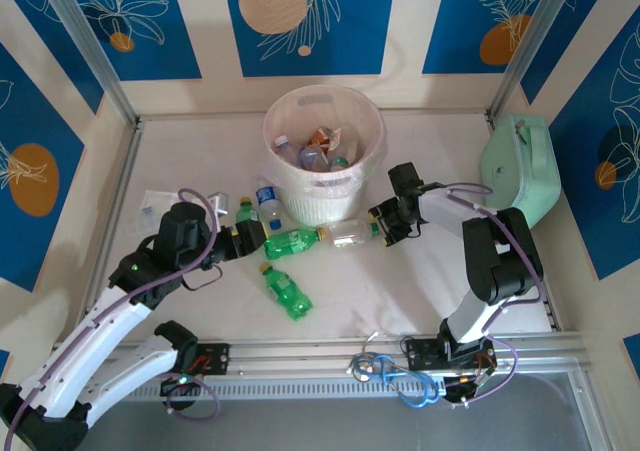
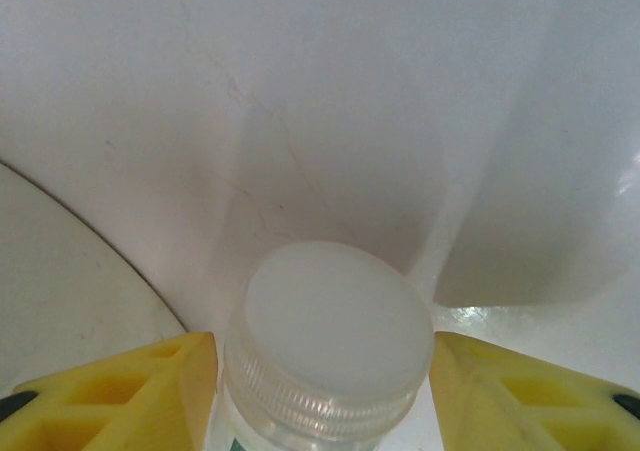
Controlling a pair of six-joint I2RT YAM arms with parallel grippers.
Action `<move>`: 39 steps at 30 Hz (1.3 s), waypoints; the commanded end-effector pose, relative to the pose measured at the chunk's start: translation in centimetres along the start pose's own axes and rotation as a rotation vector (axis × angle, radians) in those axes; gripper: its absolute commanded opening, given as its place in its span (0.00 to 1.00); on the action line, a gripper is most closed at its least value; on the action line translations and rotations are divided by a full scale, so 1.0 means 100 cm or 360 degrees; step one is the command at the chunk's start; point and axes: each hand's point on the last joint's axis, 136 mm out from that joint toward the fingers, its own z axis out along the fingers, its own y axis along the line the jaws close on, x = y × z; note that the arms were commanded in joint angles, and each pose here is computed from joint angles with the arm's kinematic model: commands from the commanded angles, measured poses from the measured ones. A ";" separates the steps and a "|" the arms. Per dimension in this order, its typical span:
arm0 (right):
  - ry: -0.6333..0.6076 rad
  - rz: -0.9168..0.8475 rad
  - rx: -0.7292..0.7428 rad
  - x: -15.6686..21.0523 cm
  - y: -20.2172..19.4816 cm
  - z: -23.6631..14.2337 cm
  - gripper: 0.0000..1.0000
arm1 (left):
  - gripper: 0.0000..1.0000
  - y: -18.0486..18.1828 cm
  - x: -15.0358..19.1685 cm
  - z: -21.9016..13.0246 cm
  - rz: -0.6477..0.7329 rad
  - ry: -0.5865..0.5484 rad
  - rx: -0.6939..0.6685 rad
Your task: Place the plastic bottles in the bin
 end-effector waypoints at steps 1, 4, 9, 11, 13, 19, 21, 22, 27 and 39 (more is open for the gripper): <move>0.0003 -0.0003 0.0034 -0.003 -0.008 0.005 0.54 | 0.75 0.000 0.001 0.000 -0.0022 0.0001 0.0032; -0.0016 -0.0041 0.0034 -0.004 -0.009 0.002 0.50 | 0.75 -0.001 0.001 0.000 -0.0026 0.0004 0.0033; -0.0078 -0.0129 0.0011 -0.007 -0.007 -0.014 0.43 | 0.75 -0.003 -0.001 -0.001 -0.0021 0.0000 0.0043; -0.0111 -0.0178 -0.0005 -0.006 -0.007 -0.024 0.42 | 0.76 -0.004 -0.001 -0.001 -0.0016 0.0001 0.0054; -0.0149 -0.0251 -0.0012 -0.003 -0.009 -0.036 0.41 | 0.78 -0.008 -0.002 -0.001 -0.0008 0.0005 0.0079; -0.0273 -0.0571 -0.0083 0.020 -0.016 -0.081 0.38 | 0.86 -0.035 -0.003 -0.002 0.0072 0.0065 0.0257; -0.0329 -0.0651 -0.0113 0.029 -0.022 -0.099 0.38 | 0.89 -0.046 -0.002 -0.002 0.0098 0.0095 0.0343; -0.0357 -0.0688 -0.0140 0.033 -0.025 -0.109 0.38 | 0.89 -0.052 -0.001 -0.002 0.0107 0.0113 0.0395; -0.0483 -0.0879 -0.0319 0.063 -0.036 -0.160 0.38 | 0.96 -0.080 0.014 0.001 0.0149 0.0223 0.0613; -0.0597 -0.1271 -0.0701 0.134 0.006 -0.253 0.38 | 1.00 -0.140 0.065 0.020 0.0368 0.0439 0.0857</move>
